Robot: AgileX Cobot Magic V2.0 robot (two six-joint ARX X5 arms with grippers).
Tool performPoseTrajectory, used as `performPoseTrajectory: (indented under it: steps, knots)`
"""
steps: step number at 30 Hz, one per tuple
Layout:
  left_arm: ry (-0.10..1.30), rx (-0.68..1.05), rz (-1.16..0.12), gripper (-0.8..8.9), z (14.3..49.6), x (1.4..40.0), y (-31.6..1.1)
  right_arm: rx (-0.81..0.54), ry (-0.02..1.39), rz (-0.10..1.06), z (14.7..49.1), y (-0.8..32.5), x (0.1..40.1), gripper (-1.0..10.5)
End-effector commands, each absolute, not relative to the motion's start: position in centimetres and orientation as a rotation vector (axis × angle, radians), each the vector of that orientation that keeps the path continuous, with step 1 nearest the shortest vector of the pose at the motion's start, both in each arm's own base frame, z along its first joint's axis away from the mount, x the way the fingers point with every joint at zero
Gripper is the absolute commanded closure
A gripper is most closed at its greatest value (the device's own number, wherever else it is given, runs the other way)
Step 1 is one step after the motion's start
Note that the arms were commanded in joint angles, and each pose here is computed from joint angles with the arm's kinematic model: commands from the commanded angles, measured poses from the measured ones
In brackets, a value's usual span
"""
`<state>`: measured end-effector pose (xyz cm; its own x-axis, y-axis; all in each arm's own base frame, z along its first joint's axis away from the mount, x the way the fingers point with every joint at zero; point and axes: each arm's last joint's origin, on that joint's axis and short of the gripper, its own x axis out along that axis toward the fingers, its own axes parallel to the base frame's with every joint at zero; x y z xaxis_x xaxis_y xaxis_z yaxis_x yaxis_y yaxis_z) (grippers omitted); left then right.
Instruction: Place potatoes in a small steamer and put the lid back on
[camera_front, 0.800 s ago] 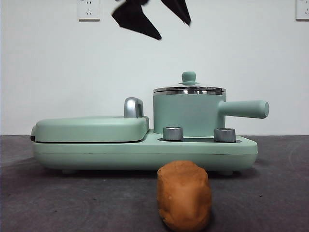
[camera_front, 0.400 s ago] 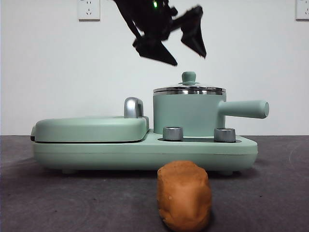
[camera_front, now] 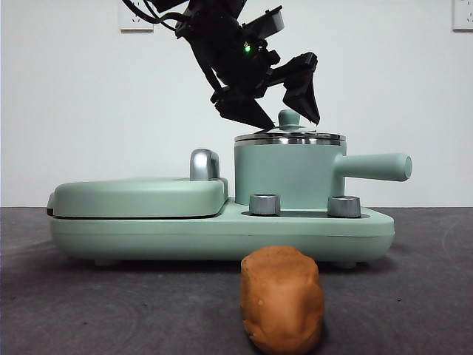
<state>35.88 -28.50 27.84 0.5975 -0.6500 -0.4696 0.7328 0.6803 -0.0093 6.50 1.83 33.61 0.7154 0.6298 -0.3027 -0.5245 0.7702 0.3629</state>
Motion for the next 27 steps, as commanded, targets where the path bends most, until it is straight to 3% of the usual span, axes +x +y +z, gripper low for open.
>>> performPoseTrajectory:
  steps: [1, 6, 10, 18, 27]
  knots:
    - [0.437, 0.200, -0.823, 3.78, 27.78, 36.15, -29.41, 0.249, 0.409, 0.650, 34.14, 1.84, 6.42, 4.2]
    - [0.427, 0.198, -0.827, 4.07, 27.87, 36.08, -29.56, 0.249, 0.410, 0.647, 34.12, 1.83, 6.43, 4.2]
    - [0.422, 0.212, -0.833, 5.40, 27.86, 35.99, -29.67, 0.249, 0.410, 0.647, 34.12, 1.83, 6.43, 4.2]
    - [0.422, 0.212, -0.833, 6.98, 27.86, 35.99, -29.67, 0.249, 0.410, 0.647, 34.12, 1.83, 6.43, 4.2]
    - [0.402, 0.206, -0.833, 7.28, 28.58, 36.02, -29.67, 0.249, 0.410, 0.647, 34.12, 1.83, 6.44, 4.2]
